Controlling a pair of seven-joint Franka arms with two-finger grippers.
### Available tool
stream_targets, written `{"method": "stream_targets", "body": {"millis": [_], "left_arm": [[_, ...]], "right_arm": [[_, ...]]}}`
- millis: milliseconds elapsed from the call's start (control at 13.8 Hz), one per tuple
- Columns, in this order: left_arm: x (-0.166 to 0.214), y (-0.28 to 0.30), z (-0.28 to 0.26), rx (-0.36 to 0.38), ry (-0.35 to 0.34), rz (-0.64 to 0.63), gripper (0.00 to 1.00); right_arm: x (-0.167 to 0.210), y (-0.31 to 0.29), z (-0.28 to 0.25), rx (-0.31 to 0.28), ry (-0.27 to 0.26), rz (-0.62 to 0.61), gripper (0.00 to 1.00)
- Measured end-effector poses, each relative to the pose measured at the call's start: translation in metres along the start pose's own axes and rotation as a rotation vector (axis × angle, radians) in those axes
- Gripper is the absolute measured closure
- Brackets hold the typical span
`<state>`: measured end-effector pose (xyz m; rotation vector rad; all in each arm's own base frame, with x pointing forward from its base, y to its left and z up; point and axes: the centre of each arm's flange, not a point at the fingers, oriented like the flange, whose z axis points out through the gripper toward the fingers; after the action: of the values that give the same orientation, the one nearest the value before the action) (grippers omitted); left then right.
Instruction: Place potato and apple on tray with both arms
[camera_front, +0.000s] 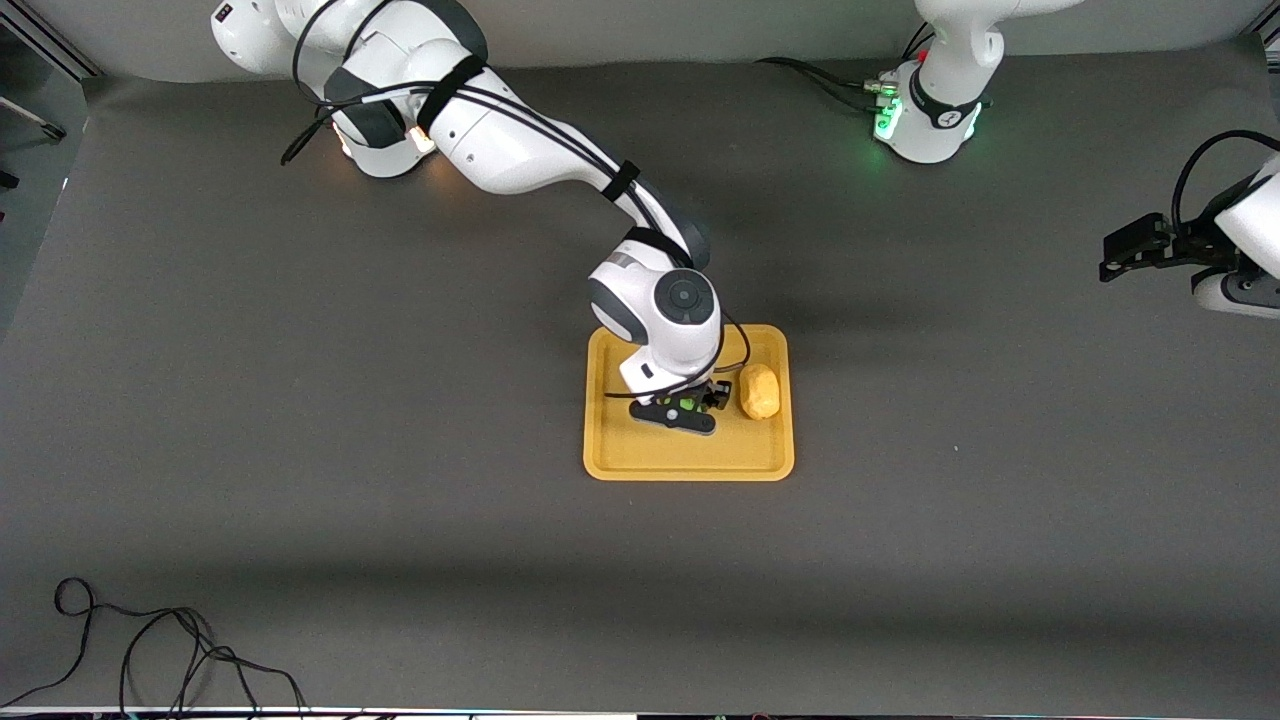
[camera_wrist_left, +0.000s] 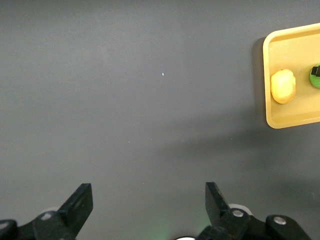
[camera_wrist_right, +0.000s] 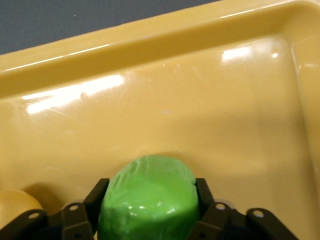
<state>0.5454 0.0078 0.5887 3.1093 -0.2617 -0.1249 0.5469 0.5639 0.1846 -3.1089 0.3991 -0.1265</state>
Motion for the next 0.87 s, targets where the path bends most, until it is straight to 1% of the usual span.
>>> {"method": "stream_targets", "body": {"millis": [72,145,217,362,435,652,870], "left_arm": [[0.001,0.000,0.001,-0.001,-0.002,0.000,0.00],[0.001,0.000,0.002,-0.001,-0.004,0.000,0.00],[0.001,0.000,0.002,-0.001,-0.004,0.000,0.00],[0.001,0.000,0.002,-0.001,-0.004,0.000,0.00],[0.001,0.000,0.002,-0.001,-0.004,0.000,0.00],[0.001,-0.001,0.002,-0.001,-0.004,0.001,0.00],[0.001,-0.001,0.002,-0.001,-0.005,0.001,0.00]], "right_arm": [[0.001,0.000,-0.001,0.001,0.002,0.002,0.13],[0.003,0.000,-0.003,0.005,0.005,0.003,0.03],[0.005,-0.001,-0.010,0.010,0.009,0.005,0.00],[0.010,-0.004,-0.043,0.004,0.009,0.010,0.00],[0.014,-0.004,-0.073,-0.001,0.009,0.014,0.00],[0.021,0.006,-0.182,-0.005,0.015,0.029,0.00],[0.036,0.043,-0.282,-0.020,0.015,0.054,0.00]]}}
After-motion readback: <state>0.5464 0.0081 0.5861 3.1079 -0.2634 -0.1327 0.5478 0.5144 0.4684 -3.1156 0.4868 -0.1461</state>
